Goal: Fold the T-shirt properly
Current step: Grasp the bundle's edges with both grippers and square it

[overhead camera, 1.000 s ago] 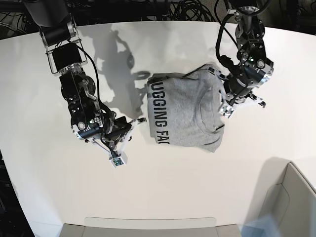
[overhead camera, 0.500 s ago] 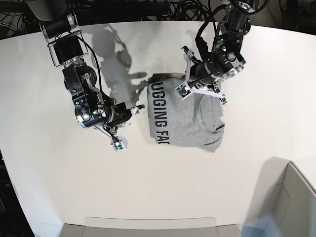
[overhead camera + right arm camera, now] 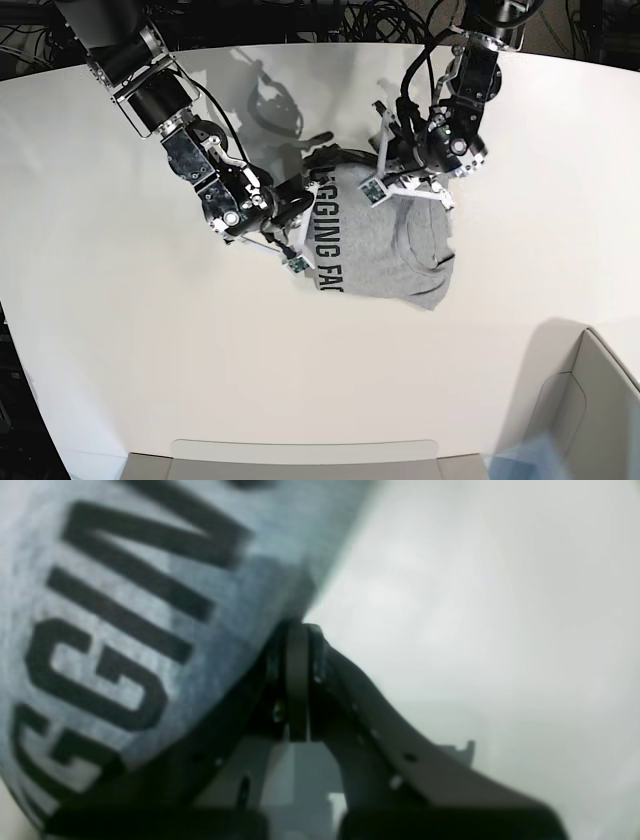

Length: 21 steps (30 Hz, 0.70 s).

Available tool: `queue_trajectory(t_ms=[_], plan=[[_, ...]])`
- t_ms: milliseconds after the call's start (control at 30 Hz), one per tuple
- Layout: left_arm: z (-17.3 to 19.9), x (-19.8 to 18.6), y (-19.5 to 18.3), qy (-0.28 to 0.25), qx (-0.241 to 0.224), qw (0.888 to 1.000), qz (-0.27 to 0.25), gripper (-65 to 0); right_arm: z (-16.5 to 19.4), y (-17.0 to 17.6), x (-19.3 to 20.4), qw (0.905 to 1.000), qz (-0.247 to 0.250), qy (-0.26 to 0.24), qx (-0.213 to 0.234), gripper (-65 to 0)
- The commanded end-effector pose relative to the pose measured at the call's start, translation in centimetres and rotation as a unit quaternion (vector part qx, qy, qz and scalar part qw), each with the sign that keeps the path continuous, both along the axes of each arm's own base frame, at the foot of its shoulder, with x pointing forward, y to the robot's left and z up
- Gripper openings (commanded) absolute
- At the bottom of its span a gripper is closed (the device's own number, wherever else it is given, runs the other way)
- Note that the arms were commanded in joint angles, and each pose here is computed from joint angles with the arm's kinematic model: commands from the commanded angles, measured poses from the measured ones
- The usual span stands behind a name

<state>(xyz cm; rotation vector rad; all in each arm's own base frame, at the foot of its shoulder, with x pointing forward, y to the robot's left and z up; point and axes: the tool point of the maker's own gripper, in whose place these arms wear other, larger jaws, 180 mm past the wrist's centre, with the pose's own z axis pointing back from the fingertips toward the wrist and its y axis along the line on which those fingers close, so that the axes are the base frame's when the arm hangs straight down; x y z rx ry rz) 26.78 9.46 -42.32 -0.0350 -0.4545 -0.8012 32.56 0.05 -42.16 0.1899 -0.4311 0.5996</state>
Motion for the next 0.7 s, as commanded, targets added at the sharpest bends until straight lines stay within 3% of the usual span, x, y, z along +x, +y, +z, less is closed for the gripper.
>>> queue_trajectory(t_ms=[0, 167, 367, 500, 667], plan=[[0.4, 1.2, 2.9, -0.007, 0.033, 0.999, 0.032, -65.0, 1.1, 1.0, 0.6, 0.9998, 0.011, -0.015, 0.009, -65.0], [1.3, 3.7, 7.7, -0.019, 0.034, 0.993, 0.113, -65.0, 0.7, 3.6, -1.0, 0.9987, 0.049, -0.009, 0.014, -65.0], [3.0, 6.7, 12.9, -0.041, 0.019, 0.977, 0.207, -65.0, 2.0, 7.0, -2.9, 0.9955, 0.081, -0.017, 0.046, -65.0], [3.9, 9.0, 12.2, -0.050, -0.005, 0.975, 0.217, -65.0, 4.2, 8.3, -4.3, 0.9917, 0.094, -0.037, 0.079, -65.0], [5.0, 10.6, 10.3, -0.065, -0.031, 0.974, 0.214, -65.0, 6.6, 5.9, -4.9, 0.9913, 0.078, -0.055, 0.090, -65.0]])
